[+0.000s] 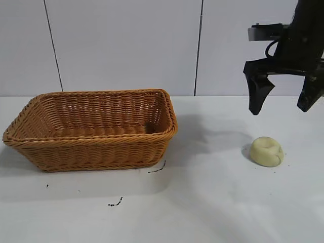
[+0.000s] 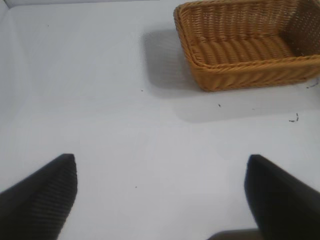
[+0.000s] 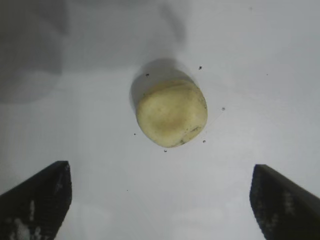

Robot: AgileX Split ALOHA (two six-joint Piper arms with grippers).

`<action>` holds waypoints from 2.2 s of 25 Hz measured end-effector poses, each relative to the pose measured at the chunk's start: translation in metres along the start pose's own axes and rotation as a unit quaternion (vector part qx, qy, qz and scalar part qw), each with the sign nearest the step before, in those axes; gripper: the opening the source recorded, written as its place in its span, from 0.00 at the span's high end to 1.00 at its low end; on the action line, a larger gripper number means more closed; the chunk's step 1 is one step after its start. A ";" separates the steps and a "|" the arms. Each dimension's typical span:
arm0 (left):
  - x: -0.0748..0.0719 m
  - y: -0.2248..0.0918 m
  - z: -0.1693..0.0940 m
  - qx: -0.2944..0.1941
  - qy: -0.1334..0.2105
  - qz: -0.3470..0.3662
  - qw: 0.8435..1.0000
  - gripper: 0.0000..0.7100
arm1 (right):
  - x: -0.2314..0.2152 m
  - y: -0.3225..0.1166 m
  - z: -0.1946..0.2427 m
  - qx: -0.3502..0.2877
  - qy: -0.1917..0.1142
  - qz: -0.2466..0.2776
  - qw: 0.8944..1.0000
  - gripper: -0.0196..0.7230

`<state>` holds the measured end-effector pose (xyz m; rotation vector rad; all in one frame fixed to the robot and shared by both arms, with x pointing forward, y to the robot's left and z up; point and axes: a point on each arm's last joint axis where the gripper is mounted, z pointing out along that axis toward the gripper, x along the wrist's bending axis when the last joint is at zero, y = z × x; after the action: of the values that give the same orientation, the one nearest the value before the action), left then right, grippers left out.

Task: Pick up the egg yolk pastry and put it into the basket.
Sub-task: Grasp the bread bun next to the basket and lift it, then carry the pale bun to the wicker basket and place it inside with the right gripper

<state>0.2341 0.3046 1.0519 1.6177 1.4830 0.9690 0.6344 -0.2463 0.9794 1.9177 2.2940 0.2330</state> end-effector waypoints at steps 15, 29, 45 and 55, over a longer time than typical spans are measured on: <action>0.000 0.000 0.000 0.000 0.000 0.000 1.000 0.02 | -0.001 0.003 0.082 0.035 0.003 0.010 0.999 0.04; 0.000 0.000 0.000 0.000 0.000 0.000 1.000 0.02 | -0.001 0.000 0.102 0.050 0.005 0.011 0.999 0.34; 0.000 0.000 0.000 0.000 0.000 0.000 1.000 0.02 | -0.002 0.040 -0.032 -0.044 0.007 0.013 0.999 0.64; 0.000 0.000 0.000 0.000 0.000 0.000 1.000 0.02 | 0.066 0.067 -0.094 -0.130 0.036 -0.054 0.989 0.64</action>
<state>0.2341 0.3046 1.0519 1.6177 1.4830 0.9690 0.6678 -0.1725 1.0851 1.6784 2.2728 0.5656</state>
